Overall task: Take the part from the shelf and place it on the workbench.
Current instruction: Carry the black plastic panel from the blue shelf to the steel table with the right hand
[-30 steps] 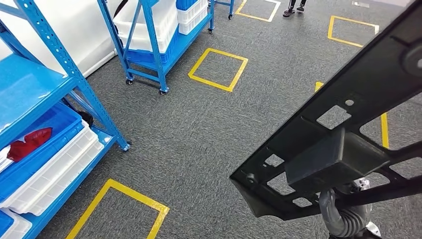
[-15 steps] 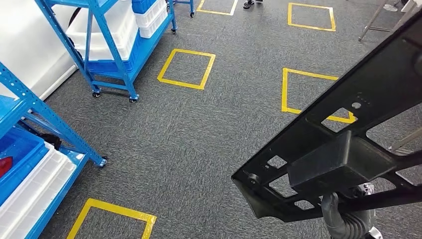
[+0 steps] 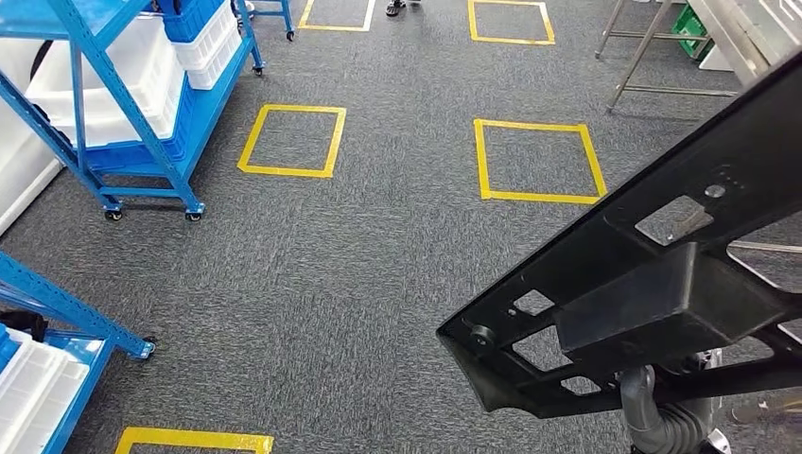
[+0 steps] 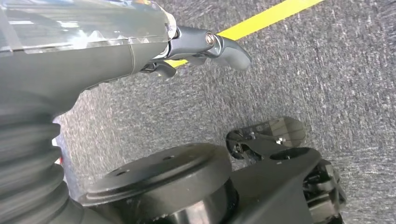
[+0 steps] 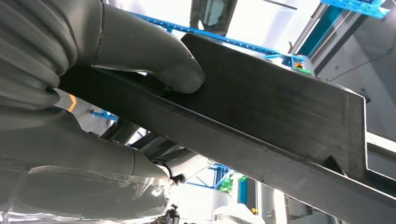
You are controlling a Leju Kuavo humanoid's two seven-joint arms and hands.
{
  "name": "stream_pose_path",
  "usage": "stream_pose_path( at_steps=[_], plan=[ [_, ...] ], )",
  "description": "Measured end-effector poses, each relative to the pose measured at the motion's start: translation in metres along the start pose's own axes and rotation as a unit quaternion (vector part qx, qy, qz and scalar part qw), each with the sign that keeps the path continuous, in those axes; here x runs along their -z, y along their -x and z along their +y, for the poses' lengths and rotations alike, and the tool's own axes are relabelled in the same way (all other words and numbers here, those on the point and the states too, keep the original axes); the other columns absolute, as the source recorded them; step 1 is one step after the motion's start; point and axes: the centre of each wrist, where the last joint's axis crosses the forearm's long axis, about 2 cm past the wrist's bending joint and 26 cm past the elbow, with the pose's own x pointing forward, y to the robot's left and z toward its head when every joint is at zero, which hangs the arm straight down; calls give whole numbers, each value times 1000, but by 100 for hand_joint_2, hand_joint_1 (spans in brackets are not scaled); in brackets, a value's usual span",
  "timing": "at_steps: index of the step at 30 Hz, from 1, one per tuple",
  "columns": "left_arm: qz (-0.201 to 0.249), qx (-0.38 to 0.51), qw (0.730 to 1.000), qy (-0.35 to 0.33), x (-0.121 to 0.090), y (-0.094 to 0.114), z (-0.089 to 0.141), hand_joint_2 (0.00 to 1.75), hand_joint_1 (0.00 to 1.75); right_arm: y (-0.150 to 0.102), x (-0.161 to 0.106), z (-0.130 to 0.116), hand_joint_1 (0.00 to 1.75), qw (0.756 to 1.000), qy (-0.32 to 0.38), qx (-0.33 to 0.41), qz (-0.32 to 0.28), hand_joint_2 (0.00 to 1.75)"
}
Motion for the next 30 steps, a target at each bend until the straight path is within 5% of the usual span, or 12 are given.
stream_pose_path(
  at_steps=[17, 30],
  plan=[
    [-29, -9, 1000, -3, 2, -17, 6, 175, 0, 6, 20, -7, 175, 1000, -8, 10, -22, 175],
    [3, -18, 1000, -12, 1, -1, 9, 175, 0, 21, 34, -12, 175, 999, -1, 32, -37, 175]
  ],
)
